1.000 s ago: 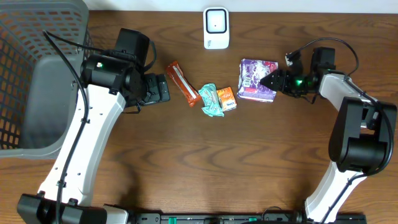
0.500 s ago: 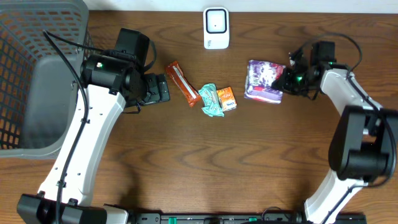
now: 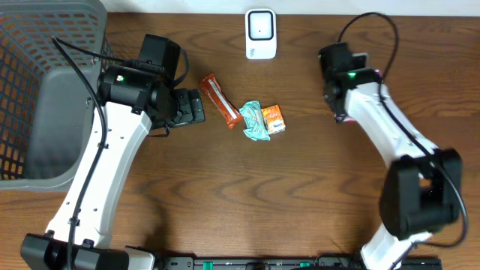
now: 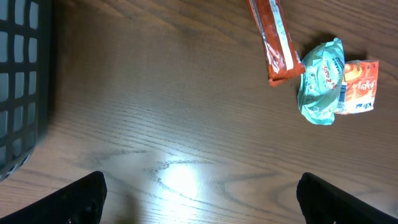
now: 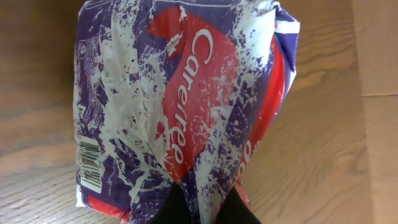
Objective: Scan the item barcode
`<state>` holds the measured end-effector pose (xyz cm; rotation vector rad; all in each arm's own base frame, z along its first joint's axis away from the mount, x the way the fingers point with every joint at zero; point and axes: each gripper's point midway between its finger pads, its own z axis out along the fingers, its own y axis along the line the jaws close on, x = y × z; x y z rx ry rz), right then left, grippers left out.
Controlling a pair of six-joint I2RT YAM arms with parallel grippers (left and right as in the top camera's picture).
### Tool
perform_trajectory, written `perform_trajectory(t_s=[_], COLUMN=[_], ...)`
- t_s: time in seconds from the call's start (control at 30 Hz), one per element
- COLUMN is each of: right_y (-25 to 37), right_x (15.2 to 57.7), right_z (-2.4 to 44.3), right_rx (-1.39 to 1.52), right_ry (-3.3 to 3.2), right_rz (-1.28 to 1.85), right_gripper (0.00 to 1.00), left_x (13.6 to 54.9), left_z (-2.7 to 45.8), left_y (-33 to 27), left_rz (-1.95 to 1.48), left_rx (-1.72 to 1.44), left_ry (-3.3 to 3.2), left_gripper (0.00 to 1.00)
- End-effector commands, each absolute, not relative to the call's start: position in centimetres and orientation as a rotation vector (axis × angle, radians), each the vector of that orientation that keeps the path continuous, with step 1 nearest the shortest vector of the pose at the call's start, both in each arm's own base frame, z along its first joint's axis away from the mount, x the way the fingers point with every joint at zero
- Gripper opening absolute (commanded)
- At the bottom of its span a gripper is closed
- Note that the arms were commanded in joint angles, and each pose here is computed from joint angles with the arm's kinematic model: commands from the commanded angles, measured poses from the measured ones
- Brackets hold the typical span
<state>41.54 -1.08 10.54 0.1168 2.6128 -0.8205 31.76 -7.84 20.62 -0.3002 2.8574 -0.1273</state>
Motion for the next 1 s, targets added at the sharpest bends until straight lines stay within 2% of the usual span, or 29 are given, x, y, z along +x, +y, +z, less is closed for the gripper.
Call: perform_trajectory(t_s=[0.0,0.13,0.27,0.3,0.37,0.53,0.67,0.8,0.97], right_y=[2.1,9.0,14.2,14.8,15.6,13.5,11.2,10.1,7.7], right_x=[41.4,41.9,43.4,43.9,44.9,46.6,45.9,44.5,44.1], right_z=[7.6,6.3,9.4,10.6,13.0,16.8,14.9,12.3,8.4], right_rx=[0.024,-0.103,-0.175,-0.179,-0.202,-0.182,-0.224,-0.277,-0.114], right_ry=[2.659,2.691,2.628,2.606,2.573,2.568,2.709,2.814,2.88], right_rz=[-0.802,-0.505,-0.335,-0.318,-0.291,-0.233,-0.009,0.417,0.695], right_gripper=[0.06,0.28,0.67,0.73,0.78,0.79,0.8,0.83,0.84], left_x=[31.7,31.7,31.7,31.7,31.7,31.7,31.7,31.7,31.7], left_z=[20.2,20.2,20.2,20.2,20.2,20.2,20.2,20.2,20.2], left_y=[-7.7,-7.7,-7.7,-7.7,-7.7,-7.7,-7.7,-7.7,-7.7], left_rz=[-0.106,-0.106,-0.106,-0.106,-0.106,-0.106,-0.106,-0.106,-0.106], left_rx=[-0.289,-0.289,-0.289,-0.289,-0.289,-0.289,-0.289,-0.289,-0.289], left_ry=[2.87,2.87,2.87,2.87,2.87,2.87,2.87,2.87,2.87], left_gripper=[0.98,0.98,0.98,0.98,0.98,0.98,0.98,0.98,0.98])
